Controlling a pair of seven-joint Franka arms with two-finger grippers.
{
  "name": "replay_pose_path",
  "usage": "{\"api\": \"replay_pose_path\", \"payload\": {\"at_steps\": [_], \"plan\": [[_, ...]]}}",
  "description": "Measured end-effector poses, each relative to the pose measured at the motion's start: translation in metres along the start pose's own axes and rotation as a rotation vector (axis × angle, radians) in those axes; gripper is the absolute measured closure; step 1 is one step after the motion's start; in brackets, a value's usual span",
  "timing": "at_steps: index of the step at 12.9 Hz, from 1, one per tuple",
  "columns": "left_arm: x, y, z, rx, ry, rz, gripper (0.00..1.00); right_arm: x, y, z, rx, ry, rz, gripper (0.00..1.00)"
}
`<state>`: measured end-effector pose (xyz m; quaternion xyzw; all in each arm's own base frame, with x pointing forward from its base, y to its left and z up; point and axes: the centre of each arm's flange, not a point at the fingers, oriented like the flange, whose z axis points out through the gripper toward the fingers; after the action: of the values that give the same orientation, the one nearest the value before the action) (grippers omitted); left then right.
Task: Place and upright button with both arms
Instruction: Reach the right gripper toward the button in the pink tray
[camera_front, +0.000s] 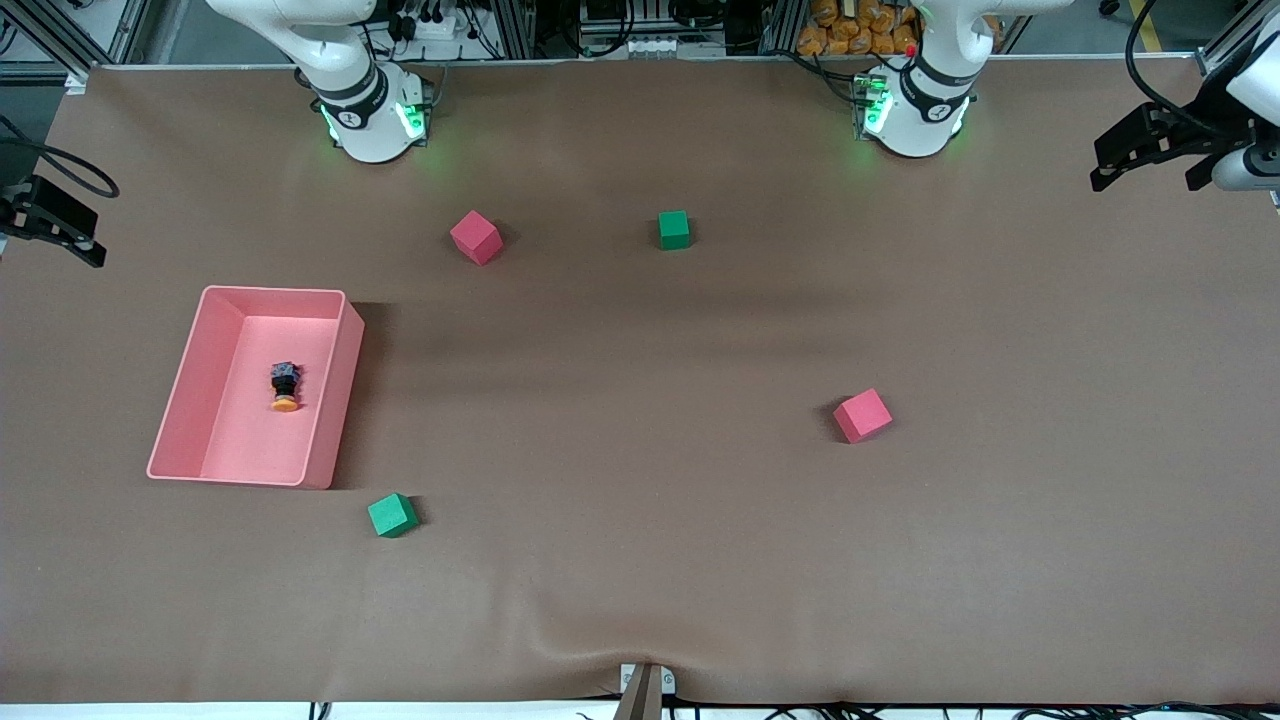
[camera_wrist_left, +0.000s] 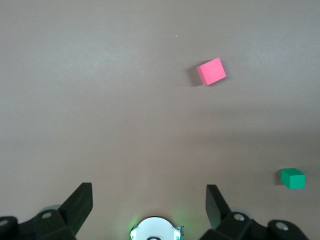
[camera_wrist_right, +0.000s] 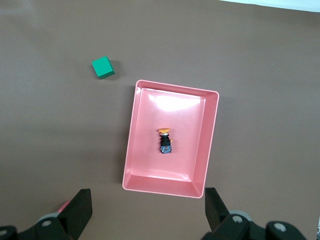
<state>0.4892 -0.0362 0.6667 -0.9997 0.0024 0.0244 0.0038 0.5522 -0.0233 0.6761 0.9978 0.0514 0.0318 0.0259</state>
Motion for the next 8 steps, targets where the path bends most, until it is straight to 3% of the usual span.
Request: {"api": "replay_pose_path", "payload": {"at_steps": [8], "plan": [[0.0087,-0.003,-0.0004,-0.002,0.002,-0.006,0.0,0.0002,-0.0009,-0.0002,0.0,0.001,-0.001,0.0]]}}
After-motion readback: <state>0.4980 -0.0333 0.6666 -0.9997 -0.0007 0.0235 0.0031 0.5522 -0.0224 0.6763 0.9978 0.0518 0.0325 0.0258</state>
